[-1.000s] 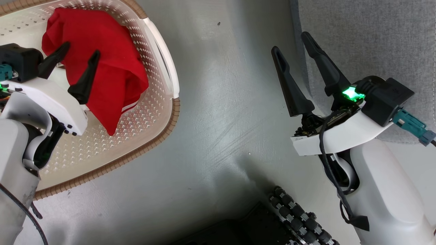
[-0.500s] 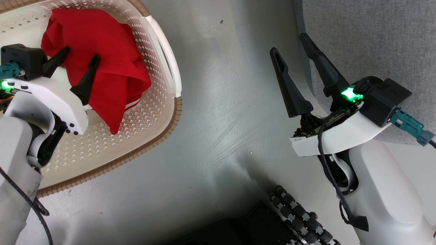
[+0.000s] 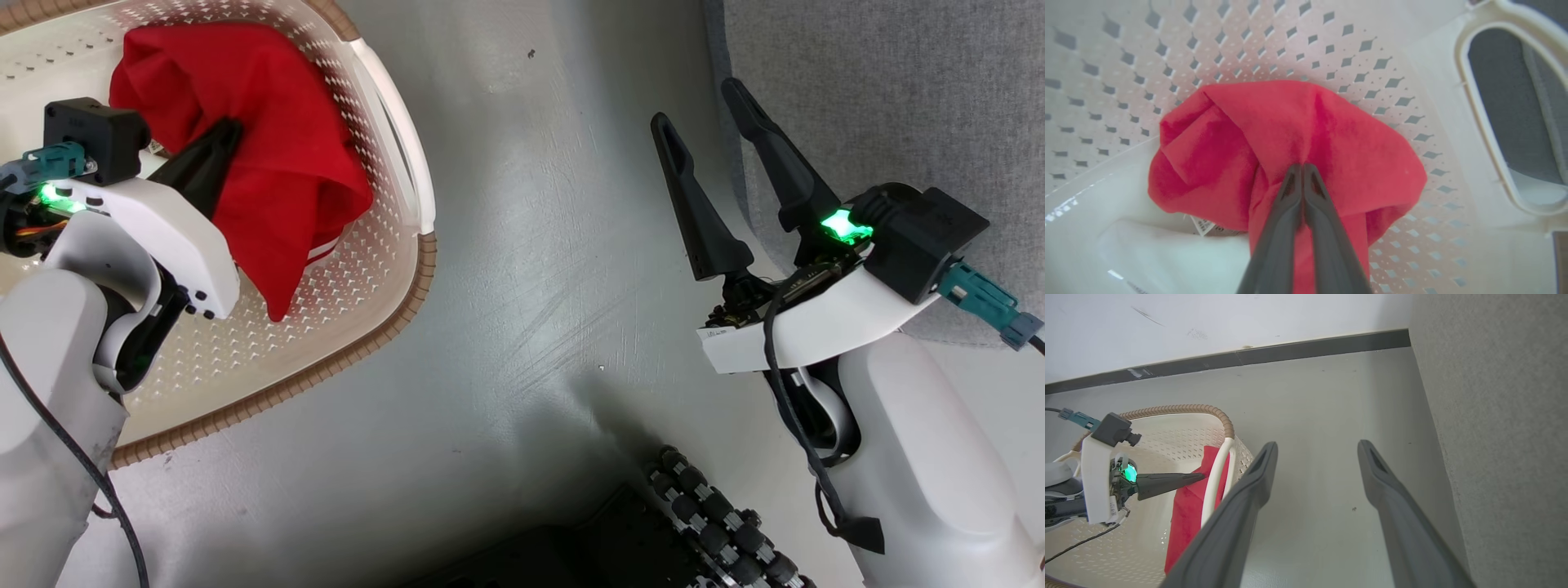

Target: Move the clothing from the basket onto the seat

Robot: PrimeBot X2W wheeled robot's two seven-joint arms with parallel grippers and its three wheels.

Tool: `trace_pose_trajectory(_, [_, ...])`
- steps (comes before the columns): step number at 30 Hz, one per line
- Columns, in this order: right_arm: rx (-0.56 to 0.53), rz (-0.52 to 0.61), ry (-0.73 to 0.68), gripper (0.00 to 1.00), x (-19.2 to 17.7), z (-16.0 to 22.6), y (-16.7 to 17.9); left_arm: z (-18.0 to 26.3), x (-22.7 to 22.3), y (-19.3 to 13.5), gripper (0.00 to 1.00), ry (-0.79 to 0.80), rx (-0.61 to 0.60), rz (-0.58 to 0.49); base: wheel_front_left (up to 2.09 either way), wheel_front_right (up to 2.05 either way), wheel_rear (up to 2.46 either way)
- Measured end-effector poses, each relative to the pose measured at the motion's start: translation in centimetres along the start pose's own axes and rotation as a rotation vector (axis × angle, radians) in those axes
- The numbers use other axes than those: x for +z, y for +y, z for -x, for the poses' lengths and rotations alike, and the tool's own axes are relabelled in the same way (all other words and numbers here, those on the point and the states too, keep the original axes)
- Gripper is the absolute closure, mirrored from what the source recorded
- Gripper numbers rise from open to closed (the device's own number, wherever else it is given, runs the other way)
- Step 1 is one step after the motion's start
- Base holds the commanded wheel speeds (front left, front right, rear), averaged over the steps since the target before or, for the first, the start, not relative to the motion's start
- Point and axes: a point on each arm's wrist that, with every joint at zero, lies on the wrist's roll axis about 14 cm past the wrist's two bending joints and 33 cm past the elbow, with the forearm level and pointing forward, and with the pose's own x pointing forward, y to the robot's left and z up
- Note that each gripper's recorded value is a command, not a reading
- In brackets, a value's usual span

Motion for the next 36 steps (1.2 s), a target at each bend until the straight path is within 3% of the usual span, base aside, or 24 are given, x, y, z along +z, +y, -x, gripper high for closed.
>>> trace_pose_trajectory(18, [0.005, 0.010, -0.078, 0.00, 2.6, -1.4, -0.2, 1.4, 4.1, -0.4, 1.00, -0.144, -0.015, 0.048, 0.00, 0.00, 0.00])
trace_pose_trajectory(36, [0.015, 0.019, -0.131, 0.00, 4.9, -2.3, 0.4, 7.9, 8.3, -0.2, 1.00, -0.366, 0.031, 0.076, 0.00, 0.00, 0.00])
